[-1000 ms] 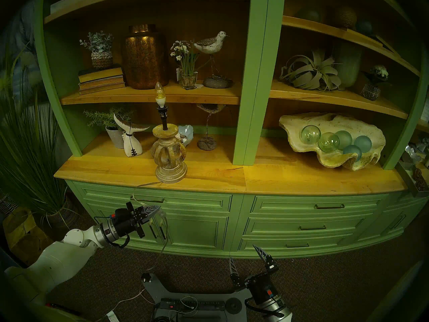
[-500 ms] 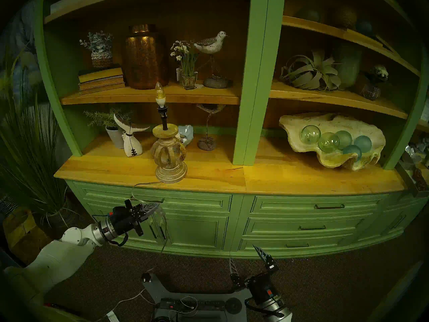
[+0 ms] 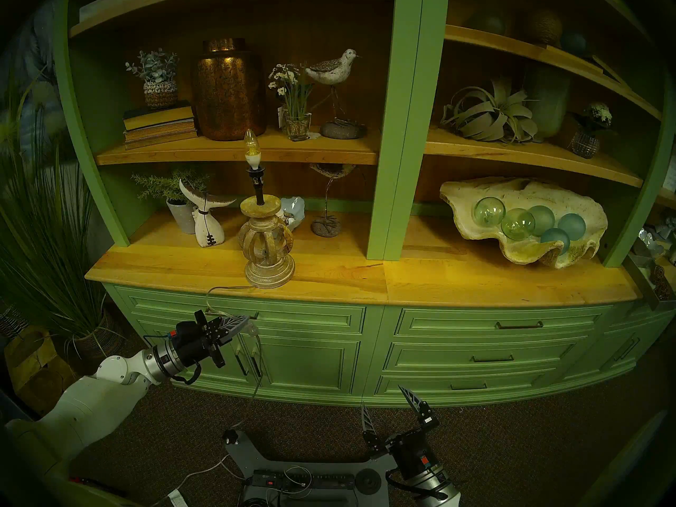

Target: Grab cable and switch light on

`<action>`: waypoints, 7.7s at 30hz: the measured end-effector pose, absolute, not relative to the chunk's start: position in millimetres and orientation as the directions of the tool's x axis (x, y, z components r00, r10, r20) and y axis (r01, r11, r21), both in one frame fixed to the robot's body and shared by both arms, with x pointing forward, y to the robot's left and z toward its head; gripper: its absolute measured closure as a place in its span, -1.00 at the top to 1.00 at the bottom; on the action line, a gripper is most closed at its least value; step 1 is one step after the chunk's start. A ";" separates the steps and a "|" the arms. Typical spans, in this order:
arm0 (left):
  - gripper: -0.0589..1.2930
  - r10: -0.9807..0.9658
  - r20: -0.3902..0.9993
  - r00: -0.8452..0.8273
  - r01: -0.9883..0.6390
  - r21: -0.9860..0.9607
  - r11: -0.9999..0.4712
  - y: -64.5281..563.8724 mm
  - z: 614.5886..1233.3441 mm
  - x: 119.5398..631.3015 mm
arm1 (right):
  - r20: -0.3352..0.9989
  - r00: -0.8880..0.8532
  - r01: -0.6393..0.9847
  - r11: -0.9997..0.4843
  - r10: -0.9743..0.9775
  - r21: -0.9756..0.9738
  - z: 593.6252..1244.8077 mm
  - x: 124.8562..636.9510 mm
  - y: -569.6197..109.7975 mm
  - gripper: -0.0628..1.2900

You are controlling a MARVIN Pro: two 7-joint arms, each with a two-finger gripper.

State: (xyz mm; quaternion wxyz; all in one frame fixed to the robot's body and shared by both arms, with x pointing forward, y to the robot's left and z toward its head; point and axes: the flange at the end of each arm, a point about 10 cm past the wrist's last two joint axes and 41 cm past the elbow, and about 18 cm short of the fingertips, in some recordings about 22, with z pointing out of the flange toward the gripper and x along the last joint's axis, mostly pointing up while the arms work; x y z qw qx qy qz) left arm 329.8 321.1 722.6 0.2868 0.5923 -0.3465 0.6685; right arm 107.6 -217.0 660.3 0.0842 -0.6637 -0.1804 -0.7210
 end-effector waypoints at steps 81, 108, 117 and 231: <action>-0.94 -0.035 0.988 -0.153 -0.783 -0.143 -0.606 324.1 724.4 325.3 | 0.950 -0.271 0.758 -0.574 0.154 0.309 729.4 236.9 -166.0 0.94; -0.94 -0.035 0.988 -0.154 -0.784 -0.143 -0.605 324.1 724.5 325.1 | 0.966 -0.253 0.814 -0.528 0.055 0.243 711.8 276.6 -124.6 0.94; -0.94 -0.035 0.988 -0.154 -0.784 -0.143 -0.605 324.1 724.5 325.1 | 0.956 -0.282 0.817 -0.504 0.076 0.281 714.0 295.3 -103.2 0.94; -0.94 -0.036 0.987 -0.154 -0.785 -0.144 -0.603 324.1 724.5 324.9 | 0.979 -0.200 0.966 -0.160 0.047 0.205 694.6 413.3 -33.5 0.45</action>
